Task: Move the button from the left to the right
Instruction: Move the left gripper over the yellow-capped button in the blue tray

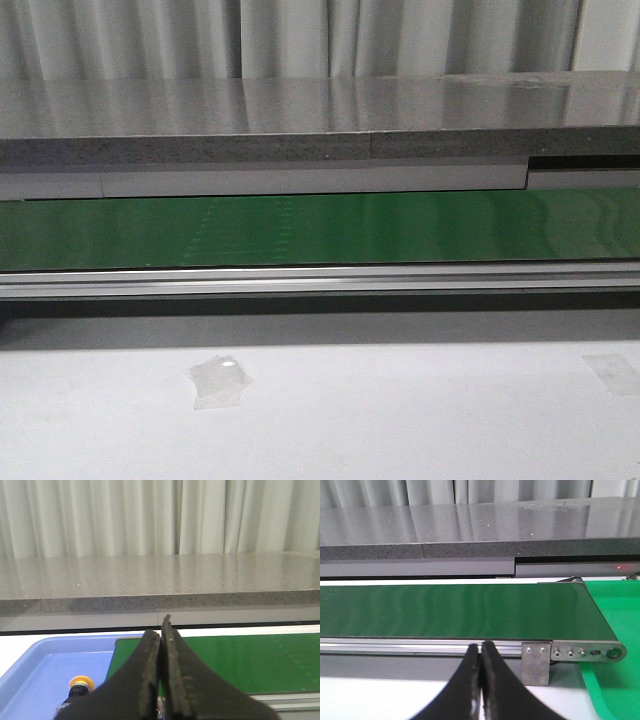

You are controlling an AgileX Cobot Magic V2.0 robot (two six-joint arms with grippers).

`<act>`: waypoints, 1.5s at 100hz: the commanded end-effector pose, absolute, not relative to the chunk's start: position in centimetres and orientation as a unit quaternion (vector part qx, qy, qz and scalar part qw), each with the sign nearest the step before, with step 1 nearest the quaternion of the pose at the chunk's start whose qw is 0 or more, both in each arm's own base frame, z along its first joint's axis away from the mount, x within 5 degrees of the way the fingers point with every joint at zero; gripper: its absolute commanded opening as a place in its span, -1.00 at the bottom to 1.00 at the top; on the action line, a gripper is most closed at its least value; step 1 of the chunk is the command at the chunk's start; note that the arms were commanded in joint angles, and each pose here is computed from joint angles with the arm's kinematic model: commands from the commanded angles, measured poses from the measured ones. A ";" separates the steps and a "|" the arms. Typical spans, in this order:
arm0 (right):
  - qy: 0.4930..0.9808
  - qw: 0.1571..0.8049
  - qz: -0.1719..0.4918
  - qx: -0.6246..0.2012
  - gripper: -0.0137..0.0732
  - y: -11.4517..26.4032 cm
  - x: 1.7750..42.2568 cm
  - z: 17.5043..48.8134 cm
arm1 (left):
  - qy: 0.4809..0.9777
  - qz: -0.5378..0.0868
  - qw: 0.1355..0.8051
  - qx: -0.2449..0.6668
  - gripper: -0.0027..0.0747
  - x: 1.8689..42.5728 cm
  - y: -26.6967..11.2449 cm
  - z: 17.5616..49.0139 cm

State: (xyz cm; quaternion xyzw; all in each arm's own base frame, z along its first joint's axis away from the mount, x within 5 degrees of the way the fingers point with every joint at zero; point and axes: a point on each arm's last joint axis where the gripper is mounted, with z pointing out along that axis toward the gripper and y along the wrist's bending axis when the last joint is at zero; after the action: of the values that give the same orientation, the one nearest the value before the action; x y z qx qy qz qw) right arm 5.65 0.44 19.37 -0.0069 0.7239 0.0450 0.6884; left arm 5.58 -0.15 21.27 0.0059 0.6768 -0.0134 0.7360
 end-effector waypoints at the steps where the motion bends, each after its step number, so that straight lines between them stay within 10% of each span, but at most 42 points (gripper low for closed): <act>1: 0.682 0.730 0.044 -0.010 -0.84 0.4 5.4 20.8 | 0.650 -0.021 0.760 0.003 -0.98 5.4 -0.2 20.7; 70: 0.682 0.730 0.044 -0.010 -0.84 0.4 5.4 20.8 | 0.636 -0.021 0.771 -0.001 -0.98 4.8 -0.1 25.3; 150: 0.682 0.730 0.044 -0.010 -0.84 0.4 5.4 20.8 | 0.902 -0.008 0.430 -0.031 -0.98 14.7 -0.1 37.4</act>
State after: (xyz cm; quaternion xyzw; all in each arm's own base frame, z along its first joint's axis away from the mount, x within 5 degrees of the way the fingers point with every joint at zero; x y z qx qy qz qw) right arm 5.65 0.44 19.37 -0.0064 0.7239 0.0455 0.6883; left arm 12.79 -0.01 35.97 -0.0292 0.9054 -0.0044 0.4235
